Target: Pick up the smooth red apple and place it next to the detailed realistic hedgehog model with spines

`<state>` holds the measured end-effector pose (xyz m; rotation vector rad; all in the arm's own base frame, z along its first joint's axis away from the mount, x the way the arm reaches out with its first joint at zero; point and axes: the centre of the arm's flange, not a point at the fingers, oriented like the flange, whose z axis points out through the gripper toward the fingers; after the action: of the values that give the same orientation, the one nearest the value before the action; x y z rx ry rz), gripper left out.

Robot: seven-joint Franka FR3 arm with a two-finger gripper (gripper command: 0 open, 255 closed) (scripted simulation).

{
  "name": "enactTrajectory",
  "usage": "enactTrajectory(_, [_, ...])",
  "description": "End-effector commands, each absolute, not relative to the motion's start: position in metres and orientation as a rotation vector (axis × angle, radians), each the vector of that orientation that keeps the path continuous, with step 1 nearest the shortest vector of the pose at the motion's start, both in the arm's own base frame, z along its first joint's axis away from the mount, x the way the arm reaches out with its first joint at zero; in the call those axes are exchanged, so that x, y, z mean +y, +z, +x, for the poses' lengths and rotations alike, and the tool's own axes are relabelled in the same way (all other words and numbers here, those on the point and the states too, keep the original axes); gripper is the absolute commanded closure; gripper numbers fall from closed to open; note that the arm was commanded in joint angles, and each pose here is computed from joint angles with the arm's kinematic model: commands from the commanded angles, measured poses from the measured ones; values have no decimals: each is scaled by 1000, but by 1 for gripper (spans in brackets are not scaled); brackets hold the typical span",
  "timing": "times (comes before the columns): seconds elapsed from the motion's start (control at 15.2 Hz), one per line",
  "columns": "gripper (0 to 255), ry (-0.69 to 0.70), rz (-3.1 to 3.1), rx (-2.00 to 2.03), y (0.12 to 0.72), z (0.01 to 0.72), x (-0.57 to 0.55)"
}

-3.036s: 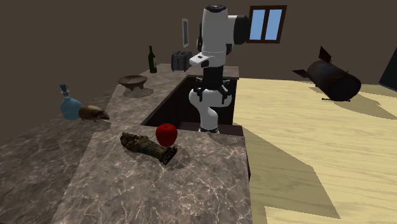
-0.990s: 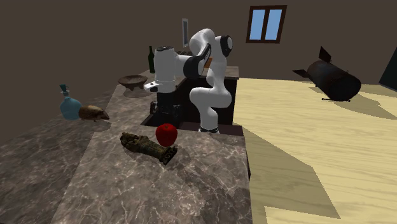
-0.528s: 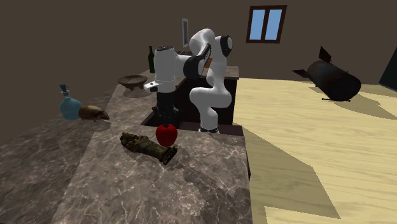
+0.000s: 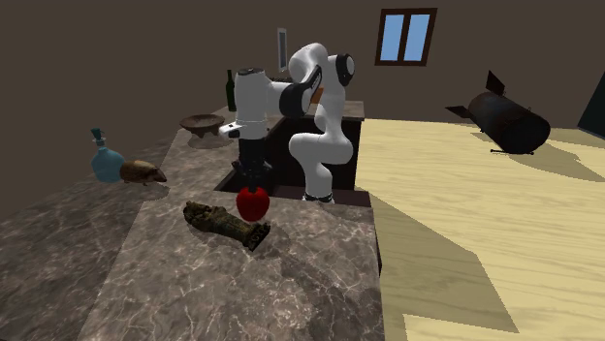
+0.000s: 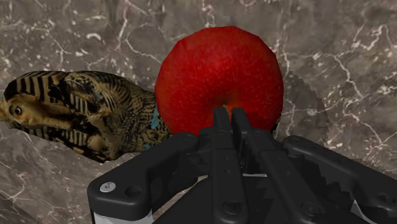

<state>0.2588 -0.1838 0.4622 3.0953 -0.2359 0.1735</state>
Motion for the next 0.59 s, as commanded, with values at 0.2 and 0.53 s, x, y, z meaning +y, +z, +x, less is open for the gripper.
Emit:
enactTrajectory(0.2, [255,173,3095,-236,487,258,-184])
enactTrajectory(0.53, [255,173,3095,-236,514,258,-184])
